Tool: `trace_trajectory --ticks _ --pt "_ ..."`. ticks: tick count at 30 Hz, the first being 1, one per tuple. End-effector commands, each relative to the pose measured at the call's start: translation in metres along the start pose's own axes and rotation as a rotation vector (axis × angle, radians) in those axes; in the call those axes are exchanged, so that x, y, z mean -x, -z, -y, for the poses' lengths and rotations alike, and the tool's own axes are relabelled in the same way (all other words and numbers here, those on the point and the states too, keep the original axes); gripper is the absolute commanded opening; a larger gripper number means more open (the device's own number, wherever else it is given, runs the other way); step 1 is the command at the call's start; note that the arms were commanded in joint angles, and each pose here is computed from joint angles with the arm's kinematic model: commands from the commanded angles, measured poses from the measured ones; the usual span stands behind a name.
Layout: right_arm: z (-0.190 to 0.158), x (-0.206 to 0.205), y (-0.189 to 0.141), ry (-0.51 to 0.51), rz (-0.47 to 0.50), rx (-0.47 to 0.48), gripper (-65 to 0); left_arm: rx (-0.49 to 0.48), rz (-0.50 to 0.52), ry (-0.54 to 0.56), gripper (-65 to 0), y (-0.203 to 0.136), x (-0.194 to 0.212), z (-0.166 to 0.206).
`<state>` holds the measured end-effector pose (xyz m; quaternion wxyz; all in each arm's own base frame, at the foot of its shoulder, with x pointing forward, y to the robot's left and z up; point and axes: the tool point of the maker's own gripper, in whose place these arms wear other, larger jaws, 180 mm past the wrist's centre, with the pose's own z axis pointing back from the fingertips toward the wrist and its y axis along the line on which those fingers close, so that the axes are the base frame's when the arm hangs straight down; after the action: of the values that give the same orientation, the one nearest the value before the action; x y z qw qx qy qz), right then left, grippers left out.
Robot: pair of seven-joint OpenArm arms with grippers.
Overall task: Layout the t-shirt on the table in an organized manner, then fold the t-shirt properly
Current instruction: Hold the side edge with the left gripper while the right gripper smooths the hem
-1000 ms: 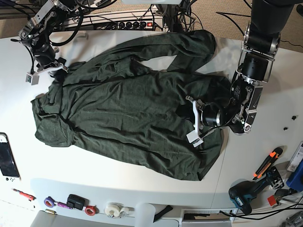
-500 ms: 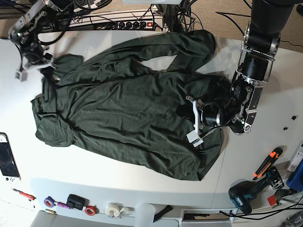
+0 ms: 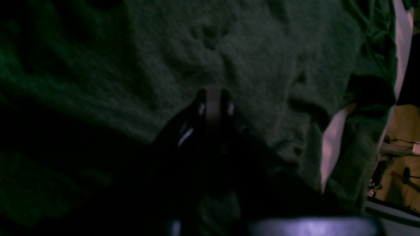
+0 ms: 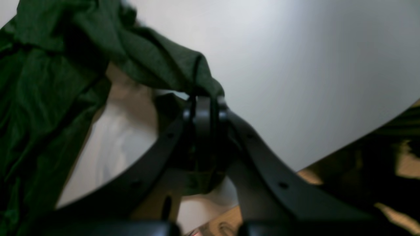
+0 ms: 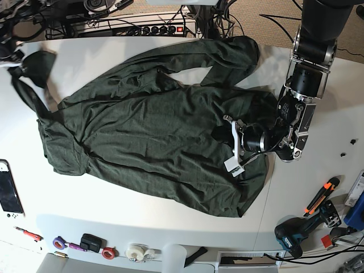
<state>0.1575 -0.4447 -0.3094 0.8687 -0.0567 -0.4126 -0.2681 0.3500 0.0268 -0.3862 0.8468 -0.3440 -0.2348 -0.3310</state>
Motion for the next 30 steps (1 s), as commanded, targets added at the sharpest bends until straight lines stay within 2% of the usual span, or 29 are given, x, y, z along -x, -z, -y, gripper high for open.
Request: trace_trajectory --ticks 1,8,13,16,19,23,26,30 --pt "0.005 -0.03 -0.007 -0.04 0.078 0.014 -65.0 -0.004 0.058 0.031 -65.0 -0.009 -0.024 -0.001" --pt "0.014 -0.09 -0.022 -0.124 0.211 0.039 -65.0 -0.003 0.06 0.031 -65.0 -0.009 -0.024 -0.001" --pt "-0.019 -0.121 -0.017 -0.139 0.292 -0.073 -65.0 0.003 0.081 0.032 -65.0 -0.007 -0.029 0.001" --pt "-0.06 -0.129 0.002 -0.197 0.293 -0.158 -65.0 0.003 0.088 0.031 -65.0 -0.007 -0.03 0.001" --pt "-0.11 -0.143 0.024 -0.311 0.311 -0.204 -65.0 0.003 0.088 0.031 -65.0 -0.007 -0.03 0.001" --pt "-0.173 -0.185 0.041 -0.461 0.434 -0.154 -65.0 0.003 0.087 0.031 -65.0 -0.007 -0.03 0.001" --pt "-0.219 -0.219 0.049 -0.521 0.528 -0.143 -65.0 0.003 0.088 0.031 -65.0 -0.007 -0.03 0.001" --pt "-0.268 -0.253 0.08 -0.551 0.537 -0.178 -65.0 0.003 0.087 0.031 -65.0 -0.007 -0.03 0.001"
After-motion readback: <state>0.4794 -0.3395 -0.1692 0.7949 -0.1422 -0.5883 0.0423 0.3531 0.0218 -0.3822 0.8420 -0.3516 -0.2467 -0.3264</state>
